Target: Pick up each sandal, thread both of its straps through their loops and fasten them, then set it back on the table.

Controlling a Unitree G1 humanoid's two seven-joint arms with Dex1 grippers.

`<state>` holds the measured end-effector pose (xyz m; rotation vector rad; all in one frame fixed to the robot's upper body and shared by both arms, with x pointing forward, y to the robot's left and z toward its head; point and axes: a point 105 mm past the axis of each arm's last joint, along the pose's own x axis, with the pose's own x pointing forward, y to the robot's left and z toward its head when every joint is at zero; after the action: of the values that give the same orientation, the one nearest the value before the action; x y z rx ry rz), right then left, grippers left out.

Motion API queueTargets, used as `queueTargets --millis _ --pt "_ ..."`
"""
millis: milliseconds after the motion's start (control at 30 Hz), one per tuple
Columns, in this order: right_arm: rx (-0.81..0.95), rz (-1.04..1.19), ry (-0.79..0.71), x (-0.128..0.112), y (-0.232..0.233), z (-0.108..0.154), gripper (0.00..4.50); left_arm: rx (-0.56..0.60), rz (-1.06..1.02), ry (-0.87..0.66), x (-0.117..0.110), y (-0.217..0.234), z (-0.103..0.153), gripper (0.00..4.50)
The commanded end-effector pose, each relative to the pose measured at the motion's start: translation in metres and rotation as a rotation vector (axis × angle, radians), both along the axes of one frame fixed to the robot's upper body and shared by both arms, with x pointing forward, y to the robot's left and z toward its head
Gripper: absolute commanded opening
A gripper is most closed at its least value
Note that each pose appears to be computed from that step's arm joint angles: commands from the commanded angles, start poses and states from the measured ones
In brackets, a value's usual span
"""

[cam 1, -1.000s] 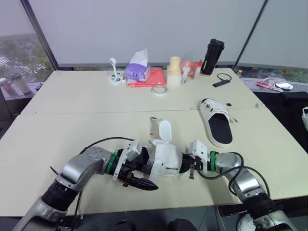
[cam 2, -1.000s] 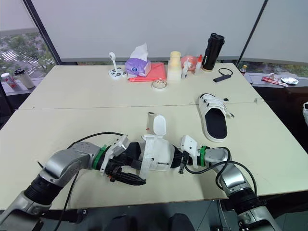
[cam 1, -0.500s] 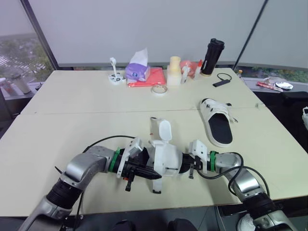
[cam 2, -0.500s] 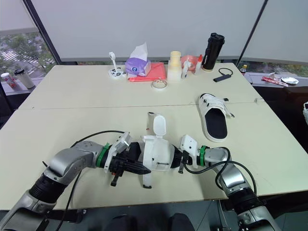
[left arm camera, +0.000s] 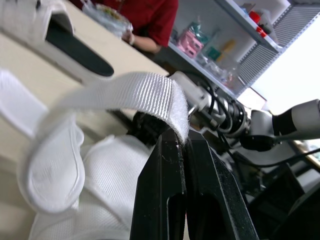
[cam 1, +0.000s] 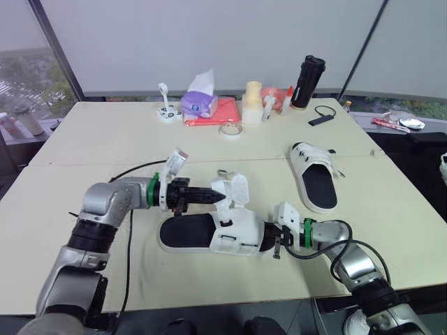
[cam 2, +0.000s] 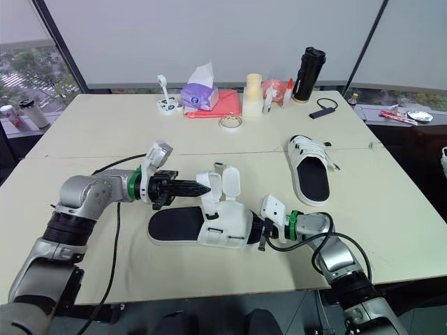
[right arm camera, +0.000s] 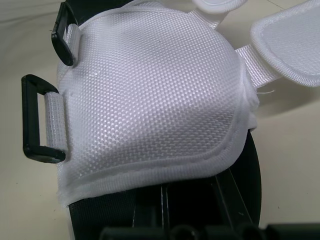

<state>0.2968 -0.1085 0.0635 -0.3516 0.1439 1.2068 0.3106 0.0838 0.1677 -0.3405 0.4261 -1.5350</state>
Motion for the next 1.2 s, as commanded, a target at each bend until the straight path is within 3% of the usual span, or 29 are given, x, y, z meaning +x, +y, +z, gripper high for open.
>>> queueTargets --millis 33,333,600,833,1000,1200 --pt "-0.148 -0.076 0.185 -0.011 -0.016 -0.057 0.0 -0.002 -0.056 -0.02 0.003 -0.003 0.005 0.01" --pt "-0.143 -0.096 0.188 -0.014 -0.019 -0.058 0.0 0.049 -0.141 0.002 0.002 -0.012 -0.013 0.01" --pt "-0.138 -0.102 0.186 -0.014 -0.017 -0.057 0.0 -0.015 -0.174 0.048 0.001 -0.021 -0.003 0.01" --pt "-0.135 -0.103 0.186 -0.014 -0.016 -0.058 0.0 0.024 -0.186 0.051 -0.004 -0.016 -0.01 0.01" --pt "-0.133 -0.101 0.185 -0.013 -0.015 -0.058 0.0 0.165 -0.162 -0.087 0.0 -0.019 -0.036 0.01" --pt "-0.131 -0.102 0.184 -0.013 -0.015 -0.058 0.0 0.189 -0.167 -0.14 -0.001 -0.025 -0.045 0.01"
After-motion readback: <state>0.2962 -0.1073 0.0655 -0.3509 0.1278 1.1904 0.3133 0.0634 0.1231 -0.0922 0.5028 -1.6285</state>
